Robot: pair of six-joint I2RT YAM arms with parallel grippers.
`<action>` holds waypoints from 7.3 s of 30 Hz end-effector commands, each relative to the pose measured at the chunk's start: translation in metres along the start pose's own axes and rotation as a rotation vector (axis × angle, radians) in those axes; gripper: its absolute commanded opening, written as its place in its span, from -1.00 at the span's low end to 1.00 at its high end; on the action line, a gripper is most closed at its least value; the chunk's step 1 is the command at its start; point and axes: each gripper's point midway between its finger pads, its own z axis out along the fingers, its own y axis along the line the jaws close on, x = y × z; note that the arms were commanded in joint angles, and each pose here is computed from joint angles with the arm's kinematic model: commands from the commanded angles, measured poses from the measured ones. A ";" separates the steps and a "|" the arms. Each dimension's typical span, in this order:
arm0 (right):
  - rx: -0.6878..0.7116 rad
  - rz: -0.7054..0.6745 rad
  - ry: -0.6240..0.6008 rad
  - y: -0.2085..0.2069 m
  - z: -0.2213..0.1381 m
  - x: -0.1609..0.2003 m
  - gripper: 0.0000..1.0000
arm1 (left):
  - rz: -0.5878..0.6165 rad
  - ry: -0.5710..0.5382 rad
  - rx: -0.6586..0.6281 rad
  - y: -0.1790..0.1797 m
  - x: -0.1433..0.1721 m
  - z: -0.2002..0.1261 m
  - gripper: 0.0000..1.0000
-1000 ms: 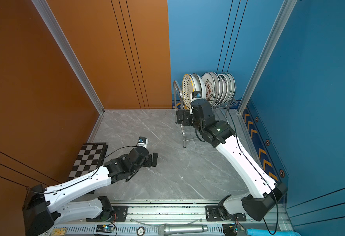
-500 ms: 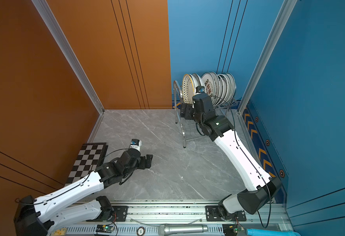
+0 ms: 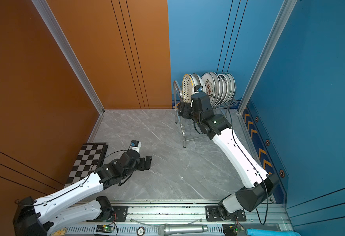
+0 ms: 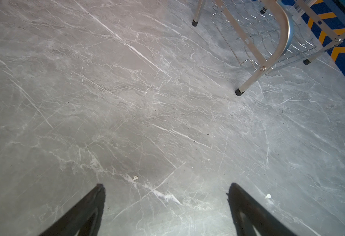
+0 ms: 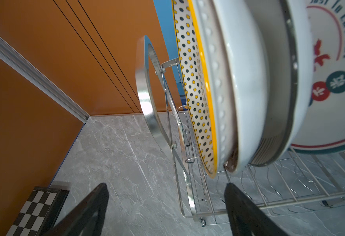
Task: Unload the plates from the dish rack
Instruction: Pick up the plate from the dish rack.
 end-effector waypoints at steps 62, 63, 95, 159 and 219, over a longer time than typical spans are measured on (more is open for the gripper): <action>0.531 -0.350 -0.243 -0.014 0.048 -0.038 -0.08 | 0.007 -0.009 0.052 0.000 0.005 0.003 0.89; 0.535 -0.350 -0.244 -0.015 0.048 -0.038 -0.09 | 0.007 -0.010 0.054 0.000 0.004 0.002 0.89; 0.596 -0.387 -0.287 -0.026 0.056 -0.026 -0.73 | 0.007 -0.011 0.037 0.004 0.003 0.003 0.89; 0.643 -0.149 -0.733 -0.017 -0.039 -0.110 -1.00 | 0.007 -0.019 0.035 0.001 0.001 0.011 0.91; 0.783 -0.314 -1.001 -0.033 -0.063 -0.173 -1.00 | 0.081 -0.001 0.008 -0.027 -0.006 0.027 0.80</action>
